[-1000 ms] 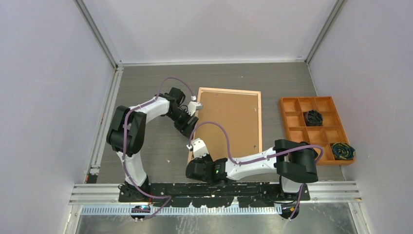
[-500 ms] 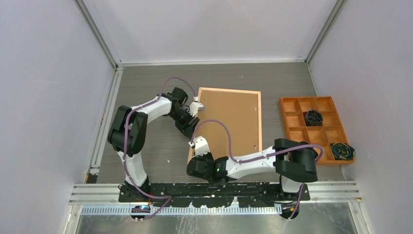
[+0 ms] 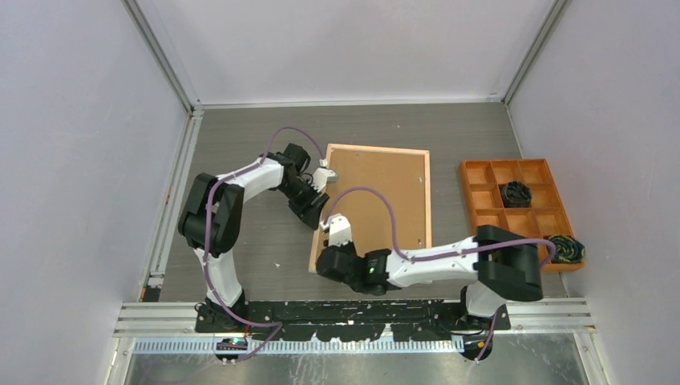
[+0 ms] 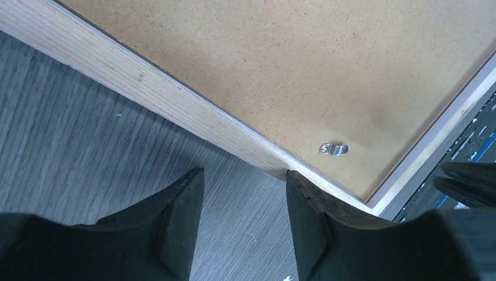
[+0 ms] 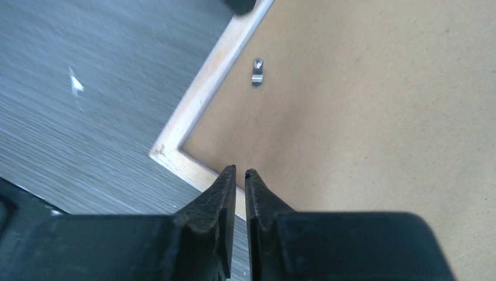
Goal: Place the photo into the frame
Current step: Install the photo frame at the center of the board.
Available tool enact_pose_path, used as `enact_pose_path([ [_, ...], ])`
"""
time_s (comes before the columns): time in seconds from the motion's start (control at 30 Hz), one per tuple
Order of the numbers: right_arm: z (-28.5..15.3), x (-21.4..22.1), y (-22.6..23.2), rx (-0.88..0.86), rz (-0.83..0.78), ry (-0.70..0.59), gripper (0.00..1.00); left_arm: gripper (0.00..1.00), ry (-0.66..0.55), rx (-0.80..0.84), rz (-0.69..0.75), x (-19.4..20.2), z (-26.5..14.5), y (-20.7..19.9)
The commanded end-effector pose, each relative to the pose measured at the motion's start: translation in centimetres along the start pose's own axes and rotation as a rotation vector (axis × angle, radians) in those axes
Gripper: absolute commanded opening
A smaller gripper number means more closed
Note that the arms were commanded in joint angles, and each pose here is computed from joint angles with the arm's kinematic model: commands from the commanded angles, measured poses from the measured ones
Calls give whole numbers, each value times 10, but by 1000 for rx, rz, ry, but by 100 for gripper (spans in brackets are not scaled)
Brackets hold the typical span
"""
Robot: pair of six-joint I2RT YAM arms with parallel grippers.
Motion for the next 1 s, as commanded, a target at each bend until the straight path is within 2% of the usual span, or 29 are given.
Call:
enact_pose_path([
  [0.0,-12,-44,-4,-123,210,-49,23,57,-23,6,-7,-7,-5,2],
  [0.1,-2,-56,-17,-182,343,-22,39,58,-45,-8,-73,-10,-5,7],
  [0.13,2,-59,-20,-196,379,-12,40,58,-54,-3,-96,-10,-4,9],
  [0.37,26,-60,-25,-293,485,97,39,52,-52,10,-180,-7,5,13],
  [0.6,45,-52,-25,-319,511,160,36,37,-39,17,-197,-2,9,15],
  [0.97,67,-46,-35,-305,547,178,33,30,-27,17,-201,0,12,17],
])
Point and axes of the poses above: each gripper's point midway between its finger pads, its own z axis out along the fingers, its own y axis along the line the jaws close on, x = y × z, the point moved 9 cm from there along -z, back along the fingers, and after that the axes turned 14 degrees about z, right-handed, at the moved point
